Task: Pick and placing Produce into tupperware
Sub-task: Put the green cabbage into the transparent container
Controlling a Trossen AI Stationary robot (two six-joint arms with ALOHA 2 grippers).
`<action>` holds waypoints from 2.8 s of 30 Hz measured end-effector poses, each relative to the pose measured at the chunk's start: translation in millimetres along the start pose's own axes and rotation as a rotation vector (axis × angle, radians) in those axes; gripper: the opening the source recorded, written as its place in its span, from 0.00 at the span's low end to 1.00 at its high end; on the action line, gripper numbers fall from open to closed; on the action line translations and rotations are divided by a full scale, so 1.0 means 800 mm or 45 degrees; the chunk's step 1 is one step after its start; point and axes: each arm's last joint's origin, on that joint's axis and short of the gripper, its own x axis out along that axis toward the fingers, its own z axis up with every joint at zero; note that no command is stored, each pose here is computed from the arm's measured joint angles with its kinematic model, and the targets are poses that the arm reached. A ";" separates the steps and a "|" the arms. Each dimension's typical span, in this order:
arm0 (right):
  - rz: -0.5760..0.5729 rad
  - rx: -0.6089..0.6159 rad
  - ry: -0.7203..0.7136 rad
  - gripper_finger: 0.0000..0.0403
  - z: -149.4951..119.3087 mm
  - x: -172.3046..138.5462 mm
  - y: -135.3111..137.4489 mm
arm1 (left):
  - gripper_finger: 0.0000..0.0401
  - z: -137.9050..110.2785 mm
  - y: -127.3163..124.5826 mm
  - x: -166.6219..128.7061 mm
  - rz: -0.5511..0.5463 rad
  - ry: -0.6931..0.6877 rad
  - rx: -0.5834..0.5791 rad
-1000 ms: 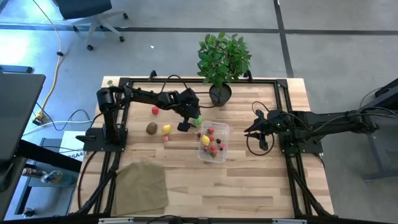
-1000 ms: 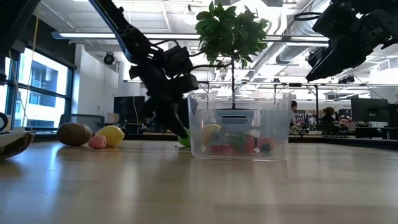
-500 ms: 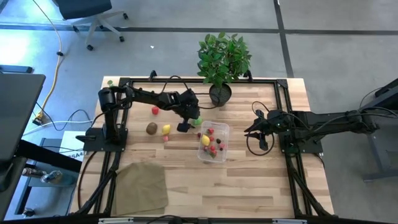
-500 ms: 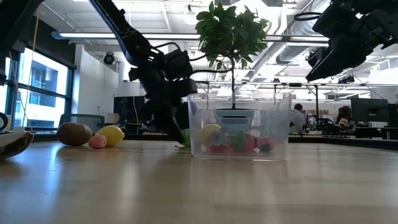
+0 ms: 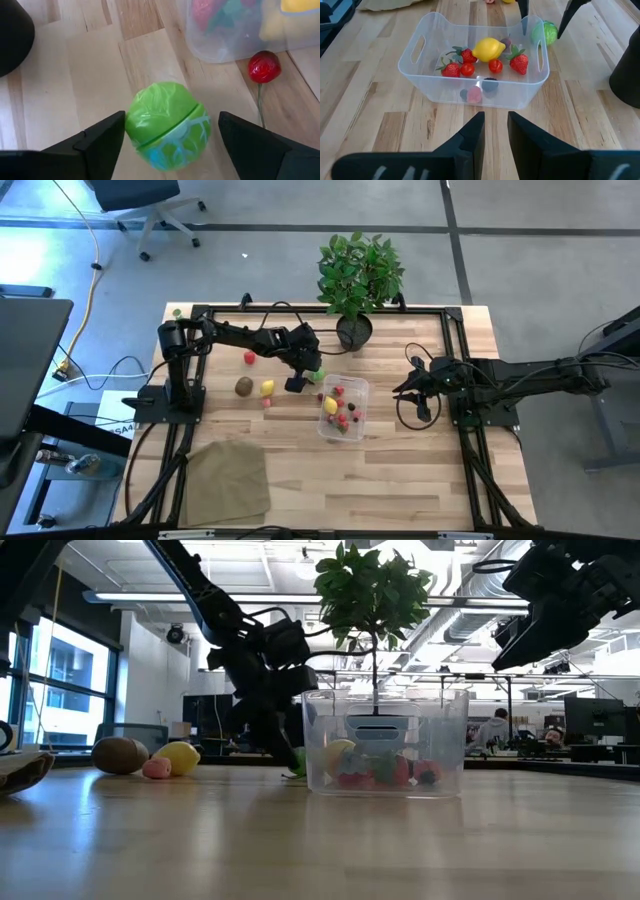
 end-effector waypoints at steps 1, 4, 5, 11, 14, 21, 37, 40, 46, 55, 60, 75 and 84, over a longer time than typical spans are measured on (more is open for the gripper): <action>0.000 0.000 0.000 0.18 0.000 0.000 0.000 | 0.74 0.000 0.000 0.000 0.000 0.000 0.000; 0.000 0.000 0.000 0.18 0.000 0.000 0.000 | 0.69 0.000 0.000 0.000 0.000 0.000 0.000; 0.000 0.000 0.000 0.18 0.000 0.000 0.000 | 0.68 0.000 0.000 0.000 0.000 0.000 0.000; 0.000 0.000 0.000 0.18 0.000 0.000 0.000 | 0.60 0.001 0.001 0.000 0.007 -0.010 0.004; 0.000 0.000 0.000 0.18 0.000 0.000 0.000 | 0.57 0.001 0.001 0.000 0.011 -0.014 0.006; 0.000 0.000 0.000 0.18 0.000 0.000 0.000 | 0.57 0.001 0.001 0.000 0.012 -0.014 0.006; 0.000 0.000 0.000 0.18 0.000 0.000 0.000 | 0.57 0.000 0.004 -0.010 -0.020 -0.034 -0.006; 0.000 0.000 0.000 0.18 0.000 0.000 0.000 | 0.56 -0.001 0.009 -0.021 -0.015 -0.044 -0.022; 0.000 0.000 -0.001 0.18 0.000 0.000 0.000 | 0.56 -0.007 0.019 -0.052 0.014 -0.030 -0.066; 0.000 0.000 0.000 0.18 0.000 0.000 0.000 | 0.57 -0.012 0.021 -0.098 0.027 -0.003 -0.089; 0.000 0.000 0.000 0.18 0.000 0.000 0.000 | 0.57 -0.008 0.015 -0.116 0.030 -0.003 -0.068; 0.000 0.000 0.000 0.18 0.000 0.000 0.000 | 0.57 0.007 -0.009 -0.166 -0.106 -0.182 -0.041; 0.000 0.000 -0.001 0.18 0.000 0.000 0.000 | 0.57 0.028 -0.030 -0.191 -0.172 -0.337 -0.044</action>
